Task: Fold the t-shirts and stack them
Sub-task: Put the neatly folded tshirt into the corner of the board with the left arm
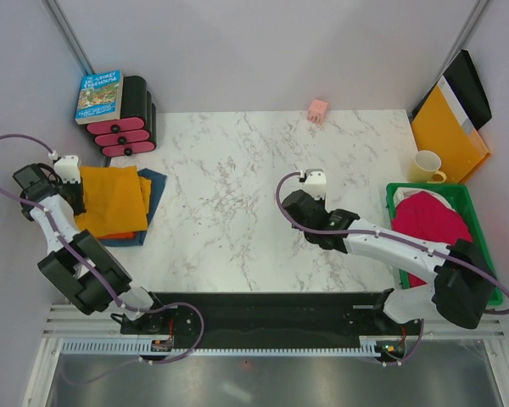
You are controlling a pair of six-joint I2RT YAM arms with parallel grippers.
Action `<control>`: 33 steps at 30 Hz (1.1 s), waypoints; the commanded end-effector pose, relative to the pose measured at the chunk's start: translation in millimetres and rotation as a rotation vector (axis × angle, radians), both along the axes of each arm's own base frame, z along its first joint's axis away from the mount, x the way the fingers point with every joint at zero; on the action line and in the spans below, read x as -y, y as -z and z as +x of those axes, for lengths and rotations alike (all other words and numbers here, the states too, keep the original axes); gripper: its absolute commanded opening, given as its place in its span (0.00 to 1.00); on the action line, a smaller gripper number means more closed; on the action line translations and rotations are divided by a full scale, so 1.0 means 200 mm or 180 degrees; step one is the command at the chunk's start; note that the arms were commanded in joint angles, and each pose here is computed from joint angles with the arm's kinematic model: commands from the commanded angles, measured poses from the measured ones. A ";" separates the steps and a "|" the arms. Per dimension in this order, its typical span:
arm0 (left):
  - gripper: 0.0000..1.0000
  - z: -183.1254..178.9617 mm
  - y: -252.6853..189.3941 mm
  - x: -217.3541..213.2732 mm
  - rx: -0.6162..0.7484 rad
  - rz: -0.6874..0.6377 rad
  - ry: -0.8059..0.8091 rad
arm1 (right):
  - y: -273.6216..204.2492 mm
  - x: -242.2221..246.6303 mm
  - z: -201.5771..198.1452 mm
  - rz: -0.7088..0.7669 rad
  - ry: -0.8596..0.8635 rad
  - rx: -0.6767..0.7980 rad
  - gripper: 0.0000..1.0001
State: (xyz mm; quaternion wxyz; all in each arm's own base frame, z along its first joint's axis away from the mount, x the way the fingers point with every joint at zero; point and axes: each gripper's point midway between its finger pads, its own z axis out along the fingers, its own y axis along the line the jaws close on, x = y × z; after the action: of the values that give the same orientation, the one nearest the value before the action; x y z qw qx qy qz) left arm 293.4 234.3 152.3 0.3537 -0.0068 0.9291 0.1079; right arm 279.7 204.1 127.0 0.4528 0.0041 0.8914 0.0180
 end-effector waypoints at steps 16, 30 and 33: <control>0.86 0.19 0.25 -0.19 0.0206 -0.0200 -0.0134 | -0.01 -0.09 0.04 -0.0044 0.0040 -0.0169 0.47; 0.88 0.23 0.00 0.21 0.0658 -0.0755 0.0300 | 0.08 -0.23 0.06 0.0003 -0.0048 -0.0244 0.46; 0.30 0.25 0.09 0.23 0.0534 -0.0905 0.0301 | 0.07 -0.24 0.06 0.0003 -0.0057 -0.0226 0.46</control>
State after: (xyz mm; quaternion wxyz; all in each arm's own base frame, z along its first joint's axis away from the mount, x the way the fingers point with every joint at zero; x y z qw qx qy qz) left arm 339.4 202.5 155.2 0.4492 -0.0051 0.8933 0.0116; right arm 281.7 233.5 91.6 0.3982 -0.0180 0.9171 -0.0085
